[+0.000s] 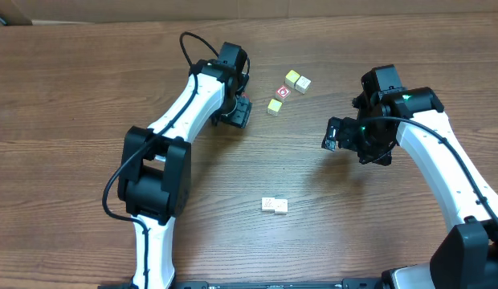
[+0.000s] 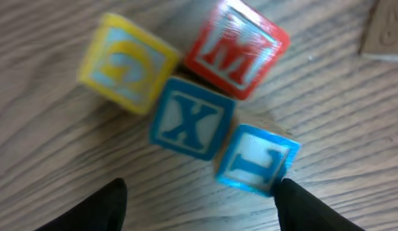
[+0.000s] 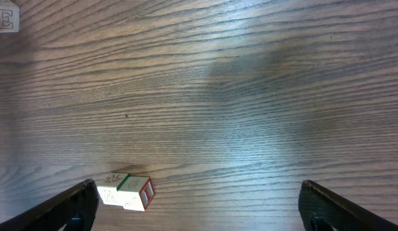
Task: Flip 5 blocks
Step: 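Open the left gripper and move it back to the cluster, then grasp the blue-lettered L block with the left gripper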
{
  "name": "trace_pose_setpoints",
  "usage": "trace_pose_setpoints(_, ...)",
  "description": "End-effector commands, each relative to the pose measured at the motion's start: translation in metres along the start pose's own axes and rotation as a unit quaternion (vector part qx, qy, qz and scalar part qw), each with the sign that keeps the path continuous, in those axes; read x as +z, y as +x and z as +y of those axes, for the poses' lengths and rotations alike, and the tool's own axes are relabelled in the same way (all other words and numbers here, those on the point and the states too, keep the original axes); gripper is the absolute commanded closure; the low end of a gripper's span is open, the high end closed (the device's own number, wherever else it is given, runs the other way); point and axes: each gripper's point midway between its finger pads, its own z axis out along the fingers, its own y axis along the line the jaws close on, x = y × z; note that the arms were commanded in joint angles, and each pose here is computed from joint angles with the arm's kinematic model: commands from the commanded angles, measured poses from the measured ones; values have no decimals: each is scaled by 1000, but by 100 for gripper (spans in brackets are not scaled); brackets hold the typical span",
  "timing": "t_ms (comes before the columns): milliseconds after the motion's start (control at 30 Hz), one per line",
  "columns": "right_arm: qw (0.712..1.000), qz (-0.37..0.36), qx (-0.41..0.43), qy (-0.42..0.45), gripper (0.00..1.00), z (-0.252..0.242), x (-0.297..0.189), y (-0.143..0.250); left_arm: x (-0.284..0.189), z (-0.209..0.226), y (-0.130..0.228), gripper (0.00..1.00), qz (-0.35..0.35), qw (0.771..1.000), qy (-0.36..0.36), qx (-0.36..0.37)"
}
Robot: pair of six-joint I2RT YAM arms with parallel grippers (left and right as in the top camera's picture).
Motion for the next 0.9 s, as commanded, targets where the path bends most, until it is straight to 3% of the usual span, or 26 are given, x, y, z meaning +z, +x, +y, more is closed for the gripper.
trace_pose_setpoints(0, 1000, -9, -7, -6, 0, 4, -5, -3, 8, -21, -4, 36, 1, 998, 44, 54)
trace_pose_setpoints(367, 1000, -5, -6, -7, 0, 4, -5, -1, 8, -47, -12, 34, -20, 994, 72, 84)
trace_pose_setpoints(633, 1000, -4, -5, -6, 0, 3, -5, -1, 13, -47, -10, 61, -13, 995, 72, 69)
trace_pose_setpoints(867, 1000, -3, -5, -6, 0, 3, -5, -1, 13, -46, -10, 77, -11, 997, 70, 43)
